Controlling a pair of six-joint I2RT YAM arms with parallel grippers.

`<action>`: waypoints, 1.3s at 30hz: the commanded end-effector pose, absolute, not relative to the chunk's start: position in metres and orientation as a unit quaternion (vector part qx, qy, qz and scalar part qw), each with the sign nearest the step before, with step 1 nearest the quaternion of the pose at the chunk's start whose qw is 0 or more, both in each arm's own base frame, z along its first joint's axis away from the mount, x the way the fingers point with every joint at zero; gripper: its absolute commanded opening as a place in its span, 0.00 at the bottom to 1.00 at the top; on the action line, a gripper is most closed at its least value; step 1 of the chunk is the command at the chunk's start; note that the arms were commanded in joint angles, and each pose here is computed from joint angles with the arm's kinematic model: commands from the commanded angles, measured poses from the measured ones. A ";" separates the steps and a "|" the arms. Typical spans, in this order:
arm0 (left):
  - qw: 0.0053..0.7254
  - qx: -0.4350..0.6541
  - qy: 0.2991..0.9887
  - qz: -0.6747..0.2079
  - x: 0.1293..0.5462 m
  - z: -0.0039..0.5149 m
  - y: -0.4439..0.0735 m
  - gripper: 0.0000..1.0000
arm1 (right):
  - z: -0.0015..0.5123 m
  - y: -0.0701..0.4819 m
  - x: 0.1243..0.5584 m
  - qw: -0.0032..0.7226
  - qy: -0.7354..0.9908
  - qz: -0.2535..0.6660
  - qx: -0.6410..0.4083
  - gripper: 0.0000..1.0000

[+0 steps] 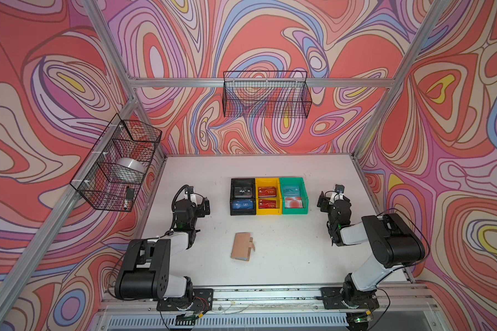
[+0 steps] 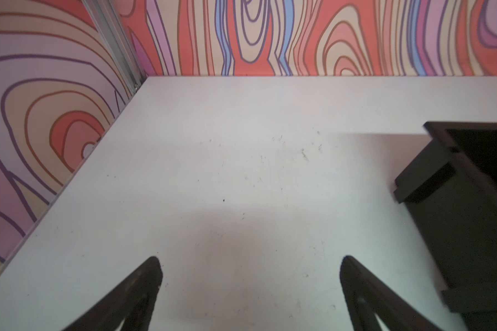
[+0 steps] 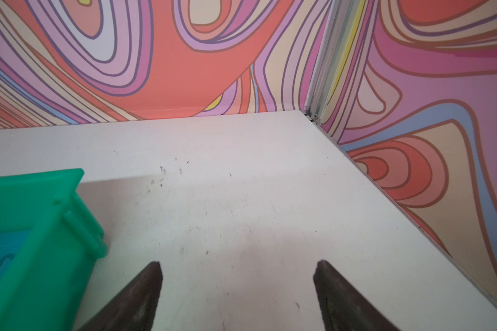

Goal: Take the credit cards out of the card holder

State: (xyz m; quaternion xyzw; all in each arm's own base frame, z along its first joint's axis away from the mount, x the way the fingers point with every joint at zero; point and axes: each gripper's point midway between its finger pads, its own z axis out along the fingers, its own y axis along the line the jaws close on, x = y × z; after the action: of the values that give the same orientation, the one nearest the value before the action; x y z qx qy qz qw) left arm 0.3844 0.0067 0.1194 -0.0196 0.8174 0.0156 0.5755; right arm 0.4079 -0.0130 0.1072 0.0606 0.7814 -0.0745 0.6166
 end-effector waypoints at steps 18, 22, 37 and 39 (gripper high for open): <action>0.483 -0.081 0.866 -0.103 0.304 0.153 -0.046 1.00 | 0.172 0.217 0.319 0.344 0.867 0.322 -0.163 0.77; 0.413 -0.111 0.892 -0.145 0.283 0.131 -0.059 1.00 | 0.136 0.259 0.279 0.274 0.865 0.378 -0.186 0.72; 0.332 -0.146 0.914 -0.181 0.235 0.080 -0.070 1.00 | 0.058 0.319 0.246 0.185 0.900 0.282 -0.276 0.62; 0.336 -0.147 0.913 -0.177 0.232 0.081 -0.067 0.99 | 0.050 0.324 0.247 0.179 0.904 0.267 -0.282 0.62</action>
State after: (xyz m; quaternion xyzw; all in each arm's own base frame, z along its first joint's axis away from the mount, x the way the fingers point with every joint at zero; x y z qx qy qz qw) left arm 0.2454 -0.0708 0.0915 -0.1363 0.9049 -0.1868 0.3573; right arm 0.2437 0.3229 0.0610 -0.2739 0.8960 0.2985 0.1816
